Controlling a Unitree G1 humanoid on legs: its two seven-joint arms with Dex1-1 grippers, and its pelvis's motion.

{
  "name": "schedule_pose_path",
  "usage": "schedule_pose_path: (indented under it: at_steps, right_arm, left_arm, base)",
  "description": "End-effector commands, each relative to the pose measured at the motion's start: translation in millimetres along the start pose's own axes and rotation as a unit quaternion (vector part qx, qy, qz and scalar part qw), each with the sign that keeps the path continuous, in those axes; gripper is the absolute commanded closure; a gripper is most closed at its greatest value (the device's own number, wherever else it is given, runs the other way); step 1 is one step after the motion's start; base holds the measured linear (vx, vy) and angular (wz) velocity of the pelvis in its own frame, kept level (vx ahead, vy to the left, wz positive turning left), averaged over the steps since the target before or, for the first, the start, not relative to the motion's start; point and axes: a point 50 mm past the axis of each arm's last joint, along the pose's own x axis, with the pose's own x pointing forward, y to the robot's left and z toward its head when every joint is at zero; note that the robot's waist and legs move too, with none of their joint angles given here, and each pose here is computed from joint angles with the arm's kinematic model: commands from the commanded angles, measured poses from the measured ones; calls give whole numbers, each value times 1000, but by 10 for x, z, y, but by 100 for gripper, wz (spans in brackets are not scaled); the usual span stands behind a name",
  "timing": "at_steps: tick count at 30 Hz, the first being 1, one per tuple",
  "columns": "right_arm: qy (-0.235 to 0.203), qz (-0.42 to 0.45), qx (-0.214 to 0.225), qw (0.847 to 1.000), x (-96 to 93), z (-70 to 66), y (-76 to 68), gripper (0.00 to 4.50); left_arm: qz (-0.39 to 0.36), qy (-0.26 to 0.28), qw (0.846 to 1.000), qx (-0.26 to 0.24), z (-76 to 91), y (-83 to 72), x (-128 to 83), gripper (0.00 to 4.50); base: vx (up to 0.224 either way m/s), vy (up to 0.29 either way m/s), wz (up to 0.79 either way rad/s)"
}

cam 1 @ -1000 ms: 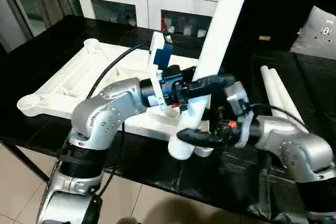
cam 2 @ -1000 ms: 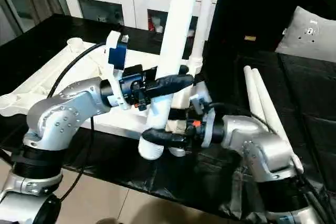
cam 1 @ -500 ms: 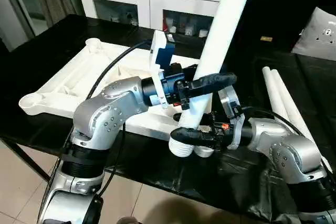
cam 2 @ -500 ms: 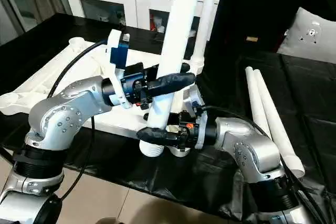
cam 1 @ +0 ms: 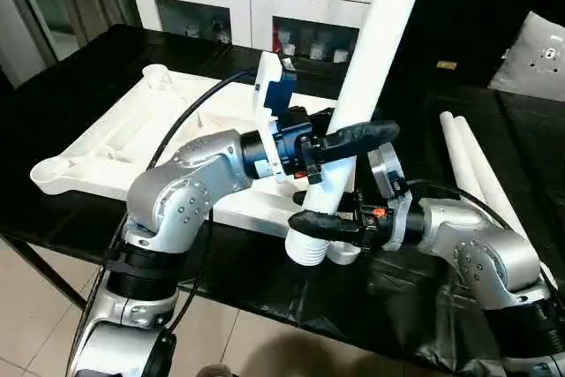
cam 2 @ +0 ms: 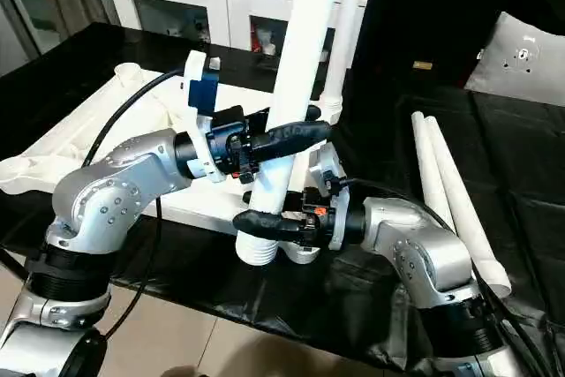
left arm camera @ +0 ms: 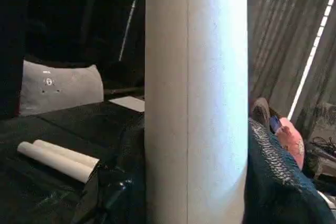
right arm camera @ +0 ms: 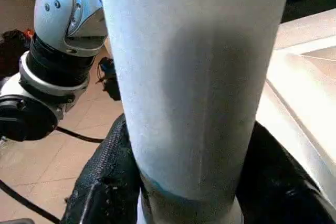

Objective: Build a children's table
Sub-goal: Pick table leg

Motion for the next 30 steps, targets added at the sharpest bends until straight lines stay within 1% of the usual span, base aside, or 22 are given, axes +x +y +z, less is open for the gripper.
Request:
schedule_pose_path:
  at_steps: [1,4,8,14,15,16,17,19,21,22,23,25,26,27,28,30]
  right_arm:
    - [-8,12,6,1000,53,-6,27,257]
    - [-9,11,4,1000,57,-2,25,257]
    - [-5,-9,-12,1000,58,-6,-18,258]
    - [-7,-11,-11,1000,76,2,-39,258]
    - [-9,-12,-6,1000,79,2,-43,259]
    - [-9,-12,-6,1000,79,2,-43,259]
    - [-9,-15,-3,1000,83,0,-46,259]
    - [-3,-39,-11,999,104,-20,-86,260]
    - [7,-79,-34,996,139,-43,-154,261]
    - [7,-79,-34,996,139,-43,-154,261]
    - [11,-104,-40,994,169,-54,-191,261]
    - [9,-120,-39,992,208,-63,-218,261]
    - [2,-127,-30,991,238,-64,-229,261]
    - [0,-128,-28,991,244,-64,-230,261]
    - [-4,-133,-27,991,254,-63,-236,261]
    - [-6,-136,-27,990,262,-63,-240,261]
  left_arm:
    - [20,-5,1000,9,3,29,17,270]
    - [22,-8,1000,8,1,30,27,270]
    - [24,-7,1000,10,-3,38,39,270]
    - [26,-4,1000,17,-3,31,52,270]
    - [31,0,999,18,-14,34,61,235]
    - [31,0,999,18,-14,34,61,235]
    - [28,3,999,15,-20,26,68,200]
    - [31,2,999,6,-24,18,97,197]
    - [23,7,1000,6,-48,-13,140,175]
    - [23,7,1000,6,-48,-13,140,175]
    - [11,5,1000,7,-59,-50,180,162]
    - [-6,-1,1000,8,-63,-106,237,152]
    - [-18,-9,1000,11,-63,-152,289,142]
    - [-20,-11,1000,12,-63,-161,300,129]
    - [-20,-17,1000,13,-61,-177,323,129]
    - [-20,-22,999,14,-58,-186,337,110]
  base:
    - [0,0,0]
    - [0,0,0]
    - [0,0,0]
    - [0,0,0]
    - [0,0,0]
    - [0,0,0]
    - [0,0,0]
    - [0,0,0]
    - [0,0,0]
    - [0,0,0]
    - [0,0,0]
    - [0,0,0]
    - [0,0,0]
    - [0,0,0]
    - [0,0,0]
    - [0,0,0]
